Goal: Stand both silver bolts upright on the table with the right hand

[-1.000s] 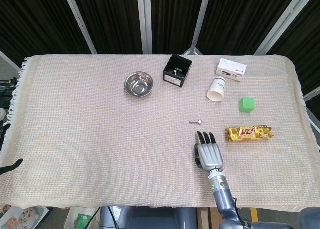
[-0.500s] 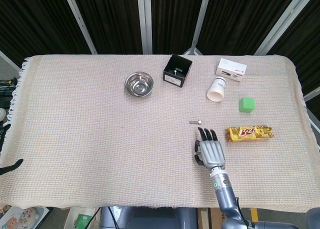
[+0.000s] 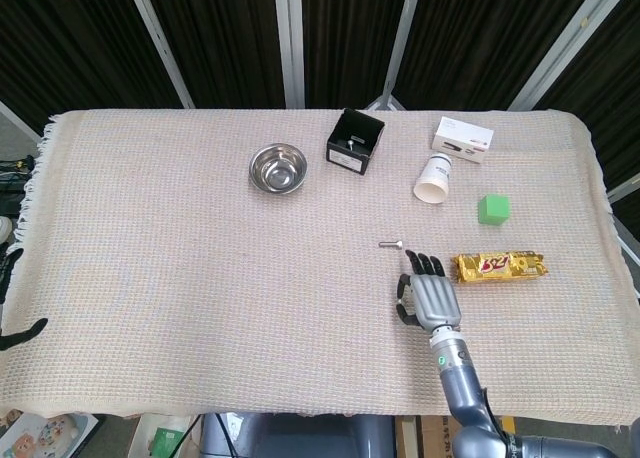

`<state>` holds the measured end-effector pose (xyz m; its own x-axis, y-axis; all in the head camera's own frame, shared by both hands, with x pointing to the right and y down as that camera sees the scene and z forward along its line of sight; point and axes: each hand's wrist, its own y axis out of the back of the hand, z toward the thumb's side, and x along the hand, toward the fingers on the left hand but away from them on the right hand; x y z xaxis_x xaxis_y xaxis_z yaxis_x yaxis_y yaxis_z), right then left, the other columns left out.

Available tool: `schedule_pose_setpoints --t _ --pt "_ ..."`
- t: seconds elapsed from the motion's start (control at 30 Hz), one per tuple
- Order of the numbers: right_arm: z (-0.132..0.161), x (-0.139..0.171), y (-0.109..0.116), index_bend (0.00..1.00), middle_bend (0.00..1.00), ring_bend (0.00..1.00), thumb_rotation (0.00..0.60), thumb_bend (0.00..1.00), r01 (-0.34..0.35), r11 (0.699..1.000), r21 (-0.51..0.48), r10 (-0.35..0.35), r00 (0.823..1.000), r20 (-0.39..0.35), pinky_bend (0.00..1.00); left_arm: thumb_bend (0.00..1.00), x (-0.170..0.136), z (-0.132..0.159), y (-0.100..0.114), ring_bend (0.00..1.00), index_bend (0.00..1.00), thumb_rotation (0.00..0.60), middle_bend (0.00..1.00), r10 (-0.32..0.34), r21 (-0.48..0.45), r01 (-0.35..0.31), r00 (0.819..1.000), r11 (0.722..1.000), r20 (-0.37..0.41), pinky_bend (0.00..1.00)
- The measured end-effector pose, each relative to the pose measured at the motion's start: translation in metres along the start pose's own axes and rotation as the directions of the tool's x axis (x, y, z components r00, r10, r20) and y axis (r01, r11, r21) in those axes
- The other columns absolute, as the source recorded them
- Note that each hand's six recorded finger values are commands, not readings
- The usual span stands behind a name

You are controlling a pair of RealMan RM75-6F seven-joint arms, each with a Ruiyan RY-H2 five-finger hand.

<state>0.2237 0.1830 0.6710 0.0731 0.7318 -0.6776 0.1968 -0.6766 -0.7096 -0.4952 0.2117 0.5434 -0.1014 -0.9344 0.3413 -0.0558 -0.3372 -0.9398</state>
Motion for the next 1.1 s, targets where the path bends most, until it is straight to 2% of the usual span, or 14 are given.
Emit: schedule_pose_setpoints --t 0.53,1.1 --pt "-0.003 -0.001 0.004 0.62 0.07 0.01 0.6 0.37 -0.032 0.999 -0.008 0.032 0.999 0.006 0.0 0.01 0.0 0.0 0.0 0.0 0.1 0.6 0.02 0.0 0.002 0.0 1.0 1.0 -0.001 0.0" --pt "-0.019 0.007 0.024 0.62 0.07 0.01 0.6 0.37 -0.023 1.0 -0.015 0.024 0.999 0.024 0.0 0.01 -0.001 0.0 0.001 0.0 0.1 0.6 0.02 0.005 0.0 -0.005 1.0 1.0 -0.003 0.0"
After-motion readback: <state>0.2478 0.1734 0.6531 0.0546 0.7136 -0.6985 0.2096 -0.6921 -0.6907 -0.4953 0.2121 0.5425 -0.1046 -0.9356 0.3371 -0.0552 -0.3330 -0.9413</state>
